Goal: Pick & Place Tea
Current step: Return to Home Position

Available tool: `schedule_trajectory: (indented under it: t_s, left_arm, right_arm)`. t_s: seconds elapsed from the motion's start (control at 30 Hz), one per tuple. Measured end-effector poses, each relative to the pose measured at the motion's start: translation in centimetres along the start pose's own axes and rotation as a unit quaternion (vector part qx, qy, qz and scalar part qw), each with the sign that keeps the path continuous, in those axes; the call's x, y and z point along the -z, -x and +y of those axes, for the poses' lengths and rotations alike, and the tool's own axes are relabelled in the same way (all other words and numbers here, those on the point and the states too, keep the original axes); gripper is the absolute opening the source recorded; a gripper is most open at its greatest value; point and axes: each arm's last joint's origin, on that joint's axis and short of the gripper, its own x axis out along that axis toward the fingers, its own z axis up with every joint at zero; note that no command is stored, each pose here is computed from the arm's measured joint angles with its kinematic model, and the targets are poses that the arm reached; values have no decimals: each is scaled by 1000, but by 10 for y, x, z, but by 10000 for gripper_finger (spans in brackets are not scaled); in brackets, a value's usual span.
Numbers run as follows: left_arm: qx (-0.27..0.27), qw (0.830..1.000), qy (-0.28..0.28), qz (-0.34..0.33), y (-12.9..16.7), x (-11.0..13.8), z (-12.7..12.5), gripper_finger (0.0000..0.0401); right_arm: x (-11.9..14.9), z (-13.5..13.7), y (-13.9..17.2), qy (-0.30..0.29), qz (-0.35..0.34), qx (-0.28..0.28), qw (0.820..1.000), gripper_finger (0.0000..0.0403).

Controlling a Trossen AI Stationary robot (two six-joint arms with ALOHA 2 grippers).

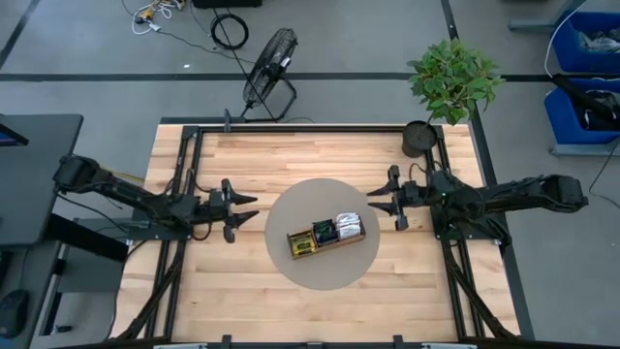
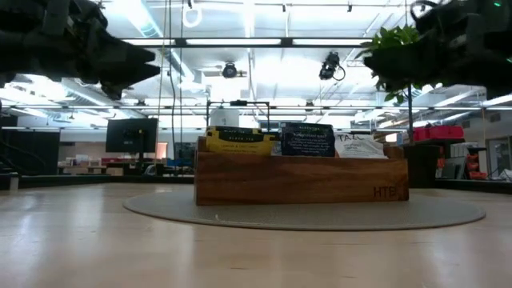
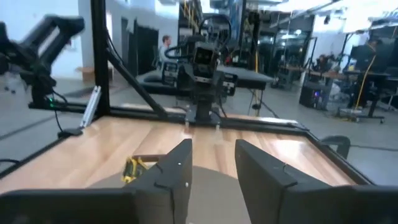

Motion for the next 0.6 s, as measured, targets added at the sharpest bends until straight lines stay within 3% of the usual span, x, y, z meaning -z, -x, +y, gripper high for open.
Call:
schedule_trajectory:
  t_s: [0.27, 0.6]
  left_arm:
    - [-3, 1000, 0, 18, 11, -3, 5, 193]
    - [-23, 1000, 1, 7, 27, -10, 13, 193]
  right_arm:
    - [10, 4, 14, -26, 29, 2, 999, 130]
    - [6, 7, 26, -17, 32, 0, 999, 130]
